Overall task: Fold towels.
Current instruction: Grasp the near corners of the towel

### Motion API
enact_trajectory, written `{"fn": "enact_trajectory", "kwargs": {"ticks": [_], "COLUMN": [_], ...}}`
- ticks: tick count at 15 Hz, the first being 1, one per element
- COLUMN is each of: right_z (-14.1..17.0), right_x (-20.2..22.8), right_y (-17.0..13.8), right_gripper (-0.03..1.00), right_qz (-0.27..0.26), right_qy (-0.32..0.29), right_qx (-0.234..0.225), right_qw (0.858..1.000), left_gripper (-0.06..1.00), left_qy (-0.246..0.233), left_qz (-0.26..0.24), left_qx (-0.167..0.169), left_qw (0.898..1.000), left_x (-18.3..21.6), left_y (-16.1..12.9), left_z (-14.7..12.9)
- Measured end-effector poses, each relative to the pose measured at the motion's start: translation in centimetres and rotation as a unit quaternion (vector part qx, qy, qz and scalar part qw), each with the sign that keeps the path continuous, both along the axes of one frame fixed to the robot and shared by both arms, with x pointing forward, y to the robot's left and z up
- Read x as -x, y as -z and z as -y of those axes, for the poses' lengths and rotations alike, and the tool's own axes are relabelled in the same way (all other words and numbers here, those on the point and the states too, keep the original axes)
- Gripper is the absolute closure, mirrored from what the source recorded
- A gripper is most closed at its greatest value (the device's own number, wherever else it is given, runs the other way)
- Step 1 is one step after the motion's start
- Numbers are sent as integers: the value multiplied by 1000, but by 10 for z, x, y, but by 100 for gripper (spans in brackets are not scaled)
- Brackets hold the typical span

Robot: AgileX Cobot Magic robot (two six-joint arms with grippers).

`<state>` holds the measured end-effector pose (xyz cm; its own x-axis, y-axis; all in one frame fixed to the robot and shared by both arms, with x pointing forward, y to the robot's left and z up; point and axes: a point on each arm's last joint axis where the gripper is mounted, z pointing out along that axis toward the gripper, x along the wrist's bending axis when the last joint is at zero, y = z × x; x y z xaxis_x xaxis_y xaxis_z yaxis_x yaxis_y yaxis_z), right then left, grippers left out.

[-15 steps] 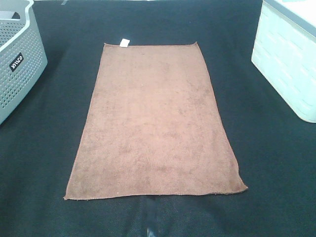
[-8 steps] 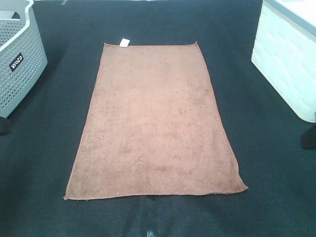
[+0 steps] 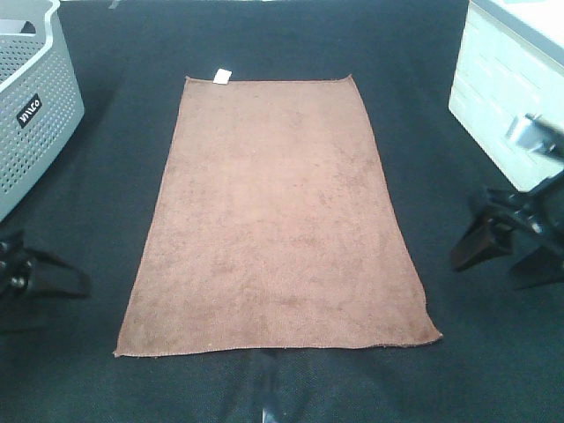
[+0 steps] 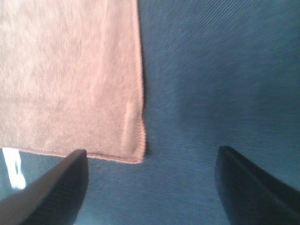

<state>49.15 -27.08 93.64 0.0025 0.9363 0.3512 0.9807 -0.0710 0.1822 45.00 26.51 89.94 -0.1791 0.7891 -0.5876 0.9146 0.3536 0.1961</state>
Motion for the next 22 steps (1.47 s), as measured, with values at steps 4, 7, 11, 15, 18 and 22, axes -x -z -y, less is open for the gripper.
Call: {"fn": "enact_trajectory", "kwargs": {"ticks": [4, 7, 11, 15, 18, 22], "right_z": [-8, -9, -17, -51, -55, -53], "right_x": [-10, -13, -13, -14, -18, -20], "right_y": [23, 35, 51, 63, 71, 76], "right_gripper": [25, 25, 25, 26, 45, 85], "right_qz": [-7, -16, -39, -33, -35, -35], "right_qy": [-16, -23, -40, -41, -13, -8], "right_qx": [-45, -54, -52, -44, -47, -38], "right_qw": [999, 998, 997, 998, 998, 999], "left_gripper": [26, 26, 25, 25, 43, 85], "left_qy": [9, 19, 57, 95, 105, 112], "left_qz": [-21, -4, 5, 11, 12, 8], "left_qx": [21, 41, 54, 61, 51, 35], "left_qw": [1000, 999, 997, 993, 993, 993], "left_x": [-5, -8, -17, -37, -47, -48], "left_y": [27, 31, 46, 50, 54, 58], "left_z": [3, 7, 16, 43, 52, 50]}}
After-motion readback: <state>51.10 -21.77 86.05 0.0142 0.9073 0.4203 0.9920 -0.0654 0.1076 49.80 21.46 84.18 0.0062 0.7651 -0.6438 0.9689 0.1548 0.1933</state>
